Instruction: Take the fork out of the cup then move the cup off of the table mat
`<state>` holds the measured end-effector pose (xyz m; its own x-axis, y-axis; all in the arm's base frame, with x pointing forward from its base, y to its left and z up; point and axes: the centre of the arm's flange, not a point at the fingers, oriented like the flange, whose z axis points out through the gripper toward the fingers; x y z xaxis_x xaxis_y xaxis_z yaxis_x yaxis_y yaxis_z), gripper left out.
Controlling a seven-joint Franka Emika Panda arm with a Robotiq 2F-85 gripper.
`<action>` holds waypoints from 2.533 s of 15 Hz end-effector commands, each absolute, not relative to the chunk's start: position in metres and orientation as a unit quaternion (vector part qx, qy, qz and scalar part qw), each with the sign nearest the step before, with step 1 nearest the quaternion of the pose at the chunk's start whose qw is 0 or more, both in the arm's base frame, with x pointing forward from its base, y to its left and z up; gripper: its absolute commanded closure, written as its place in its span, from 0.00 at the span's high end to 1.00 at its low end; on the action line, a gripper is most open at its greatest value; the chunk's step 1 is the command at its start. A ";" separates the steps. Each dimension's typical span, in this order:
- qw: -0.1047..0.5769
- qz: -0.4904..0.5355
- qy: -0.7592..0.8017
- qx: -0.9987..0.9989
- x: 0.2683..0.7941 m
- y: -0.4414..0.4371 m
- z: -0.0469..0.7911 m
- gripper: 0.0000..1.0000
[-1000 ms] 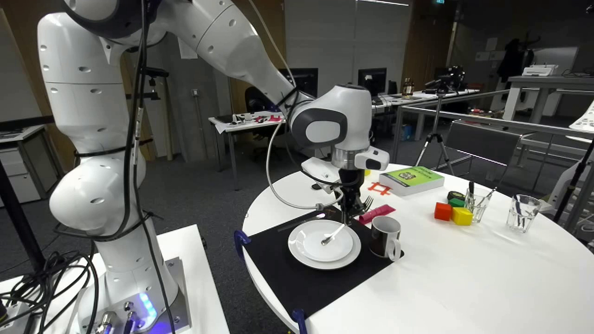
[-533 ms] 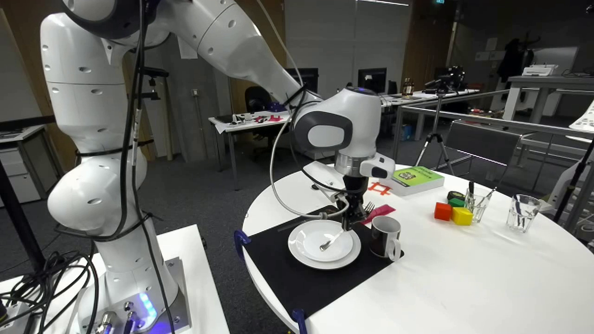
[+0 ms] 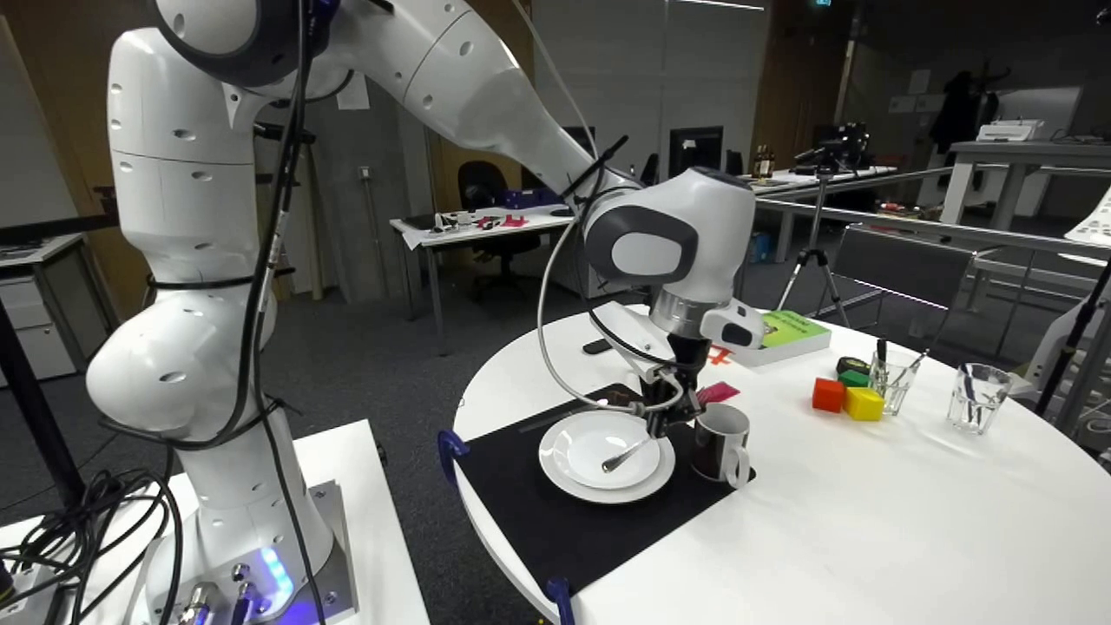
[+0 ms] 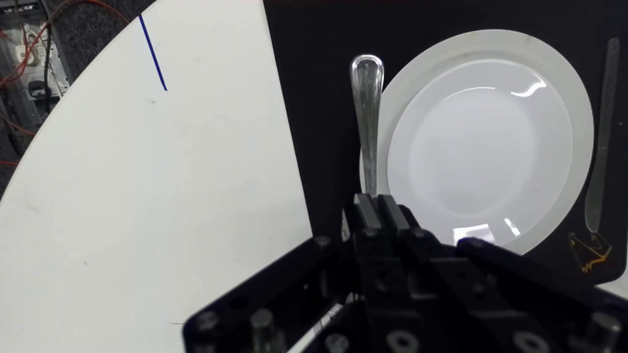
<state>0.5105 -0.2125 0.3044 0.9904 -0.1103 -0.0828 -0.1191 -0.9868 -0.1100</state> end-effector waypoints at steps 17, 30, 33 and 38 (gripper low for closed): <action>0.069 0.146 0.017 -0.987 0.604 -0.213 0.238 0.01; 0.087 0.185 0.009 -0.979 0.608 -0.205 0.212 0.06; 0.084 0.184 0.006 -0.979 0.608 -0.204 0.212 0.01; 0.084 0.208 -0.008 -0.974 0.605 -0.195 0.190 0.01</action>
<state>0.6070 -0.1985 0.1998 0.9243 0.0265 -0.3808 -0.0426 -0.9842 -0.1720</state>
